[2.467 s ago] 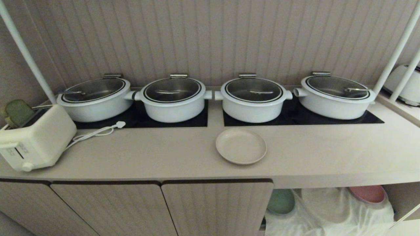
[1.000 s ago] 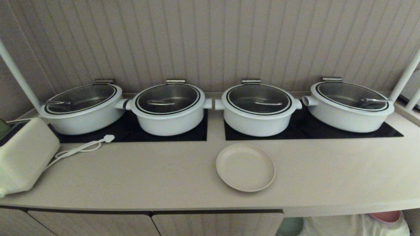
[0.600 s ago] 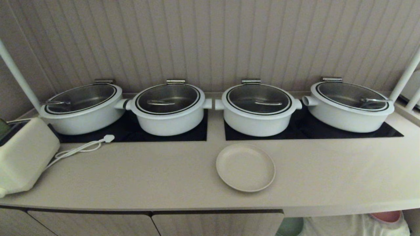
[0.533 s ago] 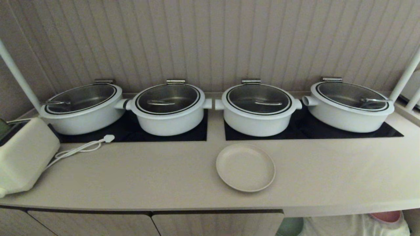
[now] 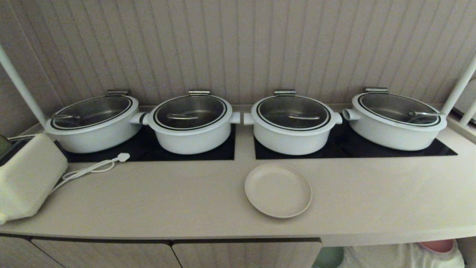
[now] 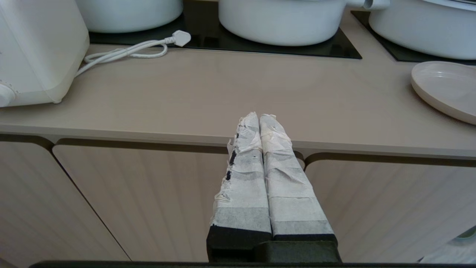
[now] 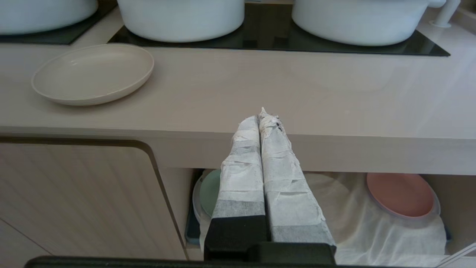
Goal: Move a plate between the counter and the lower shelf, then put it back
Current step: Pick up the plate
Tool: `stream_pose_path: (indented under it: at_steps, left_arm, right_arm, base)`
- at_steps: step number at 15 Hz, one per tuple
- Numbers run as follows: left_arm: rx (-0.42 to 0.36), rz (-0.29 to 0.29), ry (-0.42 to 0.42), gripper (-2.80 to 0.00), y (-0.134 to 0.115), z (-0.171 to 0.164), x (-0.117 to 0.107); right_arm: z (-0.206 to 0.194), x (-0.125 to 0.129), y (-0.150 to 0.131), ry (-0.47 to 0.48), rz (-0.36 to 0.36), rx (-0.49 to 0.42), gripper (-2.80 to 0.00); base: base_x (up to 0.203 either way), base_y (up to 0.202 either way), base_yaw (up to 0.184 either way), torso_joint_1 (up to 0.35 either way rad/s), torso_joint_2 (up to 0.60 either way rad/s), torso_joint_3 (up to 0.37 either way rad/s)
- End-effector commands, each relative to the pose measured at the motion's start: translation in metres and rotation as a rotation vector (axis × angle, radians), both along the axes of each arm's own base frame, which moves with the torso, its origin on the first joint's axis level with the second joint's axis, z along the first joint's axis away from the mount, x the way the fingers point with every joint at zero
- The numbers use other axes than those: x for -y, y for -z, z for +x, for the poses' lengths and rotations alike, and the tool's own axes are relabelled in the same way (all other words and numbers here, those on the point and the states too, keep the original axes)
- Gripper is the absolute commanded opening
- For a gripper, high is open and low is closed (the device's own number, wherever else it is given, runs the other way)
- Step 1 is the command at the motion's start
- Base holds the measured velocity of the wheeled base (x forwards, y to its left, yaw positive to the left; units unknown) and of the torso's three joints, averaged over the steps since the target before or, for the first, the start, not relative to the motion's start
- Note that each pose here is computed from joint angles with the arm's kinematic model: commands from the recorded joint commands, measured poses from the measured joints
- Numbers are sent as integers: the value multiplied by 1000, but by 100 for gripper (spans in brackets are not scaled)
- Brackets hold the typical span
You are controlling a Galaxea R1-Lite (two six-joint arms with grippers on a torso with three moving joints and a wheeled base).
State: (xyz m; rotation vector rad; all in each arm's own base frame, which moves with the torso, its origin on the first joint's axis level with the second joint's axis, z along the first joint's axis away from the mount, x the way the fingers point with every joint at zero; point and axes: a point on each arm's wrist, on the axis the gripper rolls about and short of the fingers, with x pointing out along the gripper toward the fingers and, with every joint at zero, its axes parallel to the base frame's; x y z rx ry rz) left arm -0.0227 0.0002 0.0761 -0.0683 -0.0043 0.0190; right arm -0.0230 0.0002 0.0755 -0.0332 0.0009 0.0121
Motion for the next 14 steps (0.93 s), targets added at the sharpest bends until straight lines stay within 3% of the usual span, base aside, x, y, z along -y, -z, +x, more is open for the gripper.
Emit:
stream_pose_path:
  at_steps: [1,8,14]
  left_arm:
    - [1,-1,-1,-280,0,0,0]
    - [1,-1,-1,-280,0,0,0]
    - [1,-1,-1,-280,0,0,0]
  right_arm:
    - [0,0,0,-2,-4,-7,-280]
    - [-2,0,-5,2,-27,1,-280]
    - [-5,0,-43,-3,-27,-65,-280]
  base:
    - [0,0,0,0,0,0]
    - [0,0,0,0,0,0]
    - [0,0,0,0,0,0]
